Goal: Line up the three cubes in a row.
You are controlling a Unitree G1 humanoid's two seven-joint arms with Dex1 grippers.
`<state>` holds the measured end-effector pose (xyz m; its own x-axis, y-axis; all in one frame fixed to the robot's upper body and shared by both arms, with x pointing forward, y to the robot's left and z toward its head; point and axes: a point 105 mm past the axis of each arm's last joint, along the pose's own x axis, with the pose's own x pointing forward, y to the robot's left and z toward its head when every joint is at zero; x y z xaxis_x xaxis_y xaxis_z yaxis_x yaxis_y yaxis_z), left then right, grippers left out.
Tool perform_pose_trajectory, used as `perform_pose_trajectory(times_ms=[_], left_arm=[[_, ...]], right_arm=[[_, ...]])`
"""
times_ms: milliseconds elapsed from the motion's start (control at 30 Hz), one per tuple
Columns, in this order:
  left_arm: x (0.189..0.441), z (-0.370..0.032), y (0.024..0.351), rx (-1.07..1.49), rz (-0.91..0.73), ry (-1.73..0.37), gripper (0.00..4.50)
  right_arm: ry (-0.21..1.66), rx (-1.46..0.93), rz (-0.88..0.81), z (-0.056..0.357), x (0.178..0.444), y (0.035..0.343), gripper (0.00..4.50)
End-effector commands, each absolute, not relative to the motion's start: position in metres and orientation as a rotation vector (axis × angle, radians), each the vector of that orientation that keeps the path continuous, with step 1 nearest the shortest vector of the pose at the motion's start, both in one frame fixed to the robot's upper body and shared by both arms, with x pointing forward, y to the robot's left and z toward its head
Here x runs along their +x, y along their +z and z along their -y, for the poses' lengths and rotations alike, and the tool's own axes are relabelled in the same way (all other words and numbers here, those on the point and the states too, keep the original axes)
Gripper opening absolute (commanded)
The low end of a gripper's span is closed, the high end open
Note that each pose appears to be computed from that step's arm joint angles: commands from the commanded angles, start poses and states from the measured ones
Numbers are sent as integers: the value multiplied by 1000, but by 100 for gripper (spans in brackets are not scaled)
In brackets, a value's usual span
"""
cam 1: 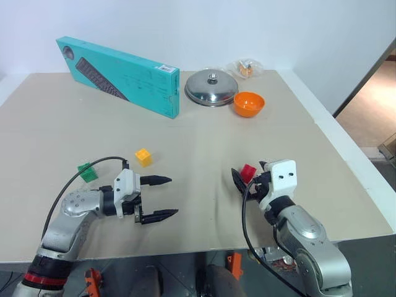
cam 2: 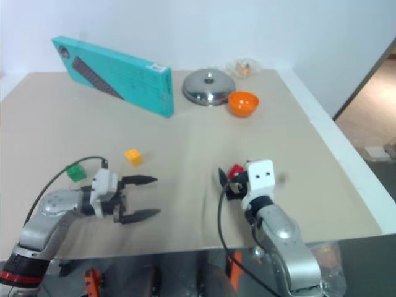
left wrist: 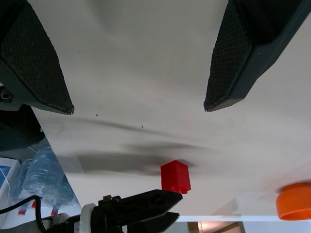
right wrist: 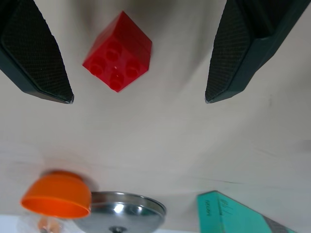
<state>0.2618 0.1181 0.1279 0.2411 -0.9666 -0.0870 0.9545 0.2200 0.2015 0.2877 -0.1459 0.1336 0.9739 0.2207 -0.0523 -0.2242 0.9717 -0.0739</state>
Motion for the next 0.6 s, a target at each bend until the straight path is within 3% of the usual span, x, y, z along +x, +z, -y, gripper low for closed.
perform_pose_trajectory(times_ms=[33, 600], left_arm=[[262, -115, 134, 239, 88, -1364, 443], [260, -108, 136, 240, 79, -1446, 443]], right_arm=[[178, -60, -23, 147, 288, 140, 450], [56, 91, -108, 147, 306, 120, 450]])
